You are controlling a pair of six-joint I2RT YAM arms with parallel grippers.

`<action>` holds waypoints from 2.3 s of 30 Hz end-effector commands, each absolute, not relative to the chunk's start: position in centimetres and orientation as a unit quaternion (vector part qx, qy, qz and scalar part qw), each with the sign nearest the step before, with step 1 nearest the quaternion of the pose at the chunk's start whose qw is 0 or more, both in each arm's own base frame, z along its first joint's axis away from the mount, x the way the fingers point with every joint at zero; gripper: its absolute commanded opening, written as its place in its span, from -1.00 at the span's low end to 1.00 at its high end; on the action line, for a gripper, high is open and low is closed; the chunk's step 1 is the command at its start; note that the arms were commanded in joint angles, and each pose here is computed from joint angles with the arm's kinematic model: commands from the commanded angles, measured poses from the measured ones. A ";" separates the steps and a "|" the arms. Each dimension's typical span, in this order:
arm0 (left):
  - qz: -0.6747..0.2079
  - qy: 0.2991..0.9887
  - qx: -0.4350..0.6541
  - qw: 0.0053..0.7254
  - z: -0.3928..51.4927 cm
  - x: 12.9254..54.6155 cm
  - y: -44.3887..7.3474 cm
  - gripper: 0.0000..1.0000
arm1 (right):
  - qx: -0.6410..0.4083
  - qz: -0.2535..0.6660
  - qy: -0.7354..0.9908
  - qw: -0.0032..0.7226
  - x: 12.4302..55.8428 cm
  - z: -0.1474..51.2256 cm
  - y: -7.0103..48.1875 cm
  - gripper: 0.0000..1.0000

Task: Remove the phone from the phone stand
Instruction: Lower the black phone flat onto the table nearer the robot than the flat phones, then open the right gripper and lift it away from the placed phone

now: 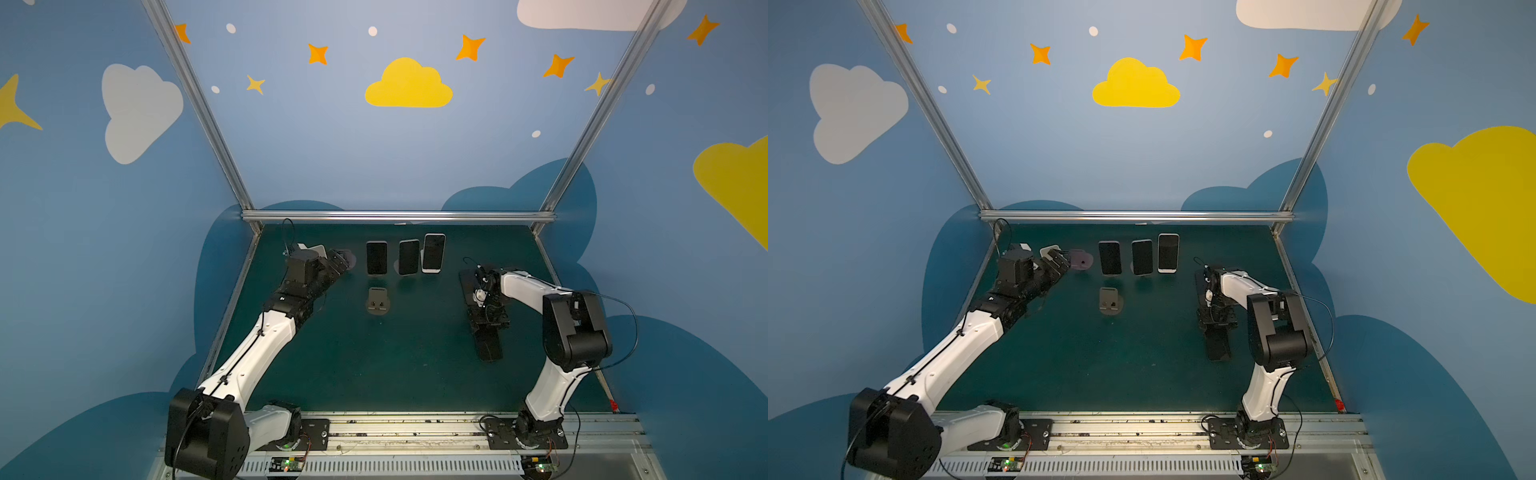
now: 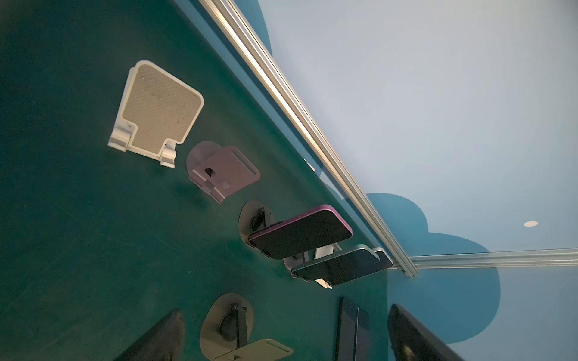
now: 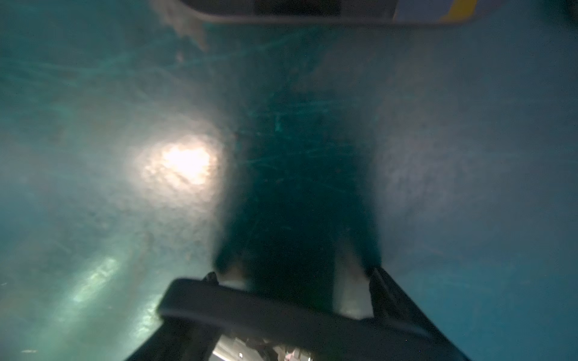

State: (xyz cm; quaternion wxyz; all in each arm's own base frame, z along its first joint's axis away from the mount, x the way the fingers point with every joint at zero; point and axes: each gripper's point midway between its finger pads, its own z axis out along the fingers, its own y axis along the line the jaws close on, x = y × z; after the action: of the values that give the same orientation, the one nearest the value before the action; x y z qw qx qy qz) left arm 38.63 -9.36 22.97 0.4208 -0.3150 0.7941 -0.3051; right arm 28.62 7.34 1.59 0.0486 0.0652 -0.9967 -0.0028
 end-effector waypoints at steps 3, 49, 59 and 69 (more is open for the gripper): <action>-0.310 0.783 -0.313 0.438 24.7 38.9 -9.2 1.00 | 0.075 0.006 -0.994 0.076 28.7 1.1 7.3 0.36; -0.308 0.776 -0.320 0.449 25.3 39.0 -8.1 1.00 | 0.060 0.039 -0.997 0.007 32.8 6.0 7.7 0.67; -0.308 0.777 -0.305 0.456 26.2 38.8 -8.3 1.00 | 0.058 0.023 -0.989 -0.135 35.2 15.4 9.2 0.76; -0.298 0.771 -0.277 0.490 28.5 37.9 -8.3 1.00 | 0.060 -0.084 -0.942 -0.319 33.6 24.6 12.7 0.76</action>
State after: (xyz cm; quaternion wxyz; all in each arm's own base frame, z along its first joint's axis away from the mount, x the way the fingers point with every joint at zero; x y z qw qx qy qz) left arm 38.01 -8.59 26.55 0.4616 -0.2965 0.7758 -0.3118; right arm 34.46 11.72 22.76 -0.2715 0.0559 -0.9597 -0.0469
